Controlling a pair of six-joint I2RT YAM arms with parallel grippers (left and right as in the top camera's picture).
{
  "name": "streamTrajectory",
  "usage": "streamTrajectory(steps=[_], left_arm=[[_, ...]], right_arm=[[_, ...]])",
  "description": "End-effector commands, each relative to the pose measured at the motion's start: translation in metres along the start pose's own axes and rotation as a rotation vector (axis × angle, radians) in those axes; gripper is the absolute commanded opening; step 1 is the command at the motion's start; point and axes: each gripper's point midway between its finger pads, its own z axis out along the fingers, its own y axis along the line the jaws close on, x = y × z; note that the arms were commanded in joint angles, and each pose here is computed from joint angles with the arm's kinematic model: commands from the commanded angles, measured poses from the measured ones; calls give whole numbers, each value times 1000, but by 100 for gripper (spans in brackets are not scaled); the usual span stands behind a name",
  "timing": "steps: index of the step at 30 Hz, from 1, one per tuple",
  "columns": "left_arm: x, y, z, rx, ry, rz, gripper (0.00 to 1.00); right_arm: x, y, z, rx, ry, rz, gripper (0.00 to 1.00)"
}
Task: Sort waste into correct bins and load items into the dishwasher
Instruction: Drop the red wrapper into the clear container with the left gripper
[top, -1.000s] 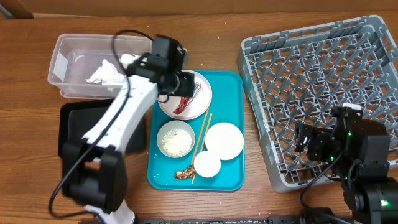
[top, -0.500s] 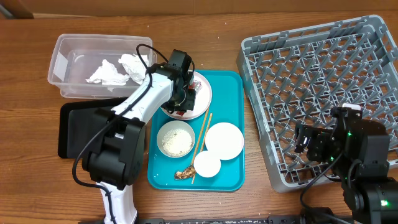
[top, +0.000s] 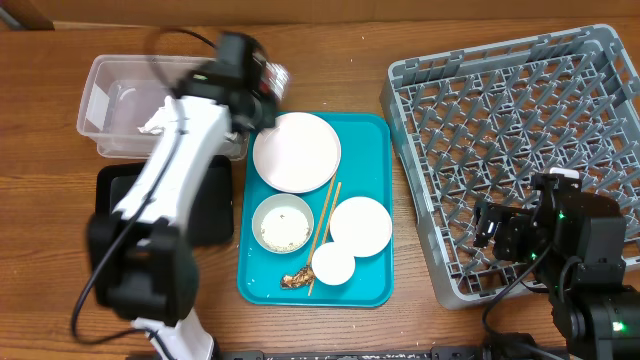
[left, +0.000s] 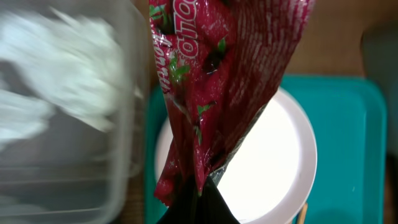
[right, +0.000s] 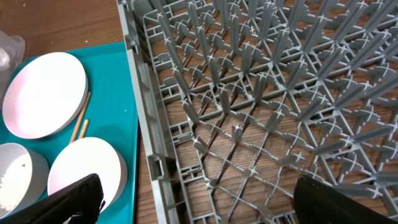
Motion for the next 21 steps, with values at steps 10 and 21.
streamTrajectory(steps=[10,21], left_arm=[[-29,91,-25,-96,-98,-166,43],[-18,87,-22,-96,-48,-163,58]], right_arm=[[-11,2,-9,-3,-43,-10,100],[-11,2,-9,-3,-43,-10,100]])
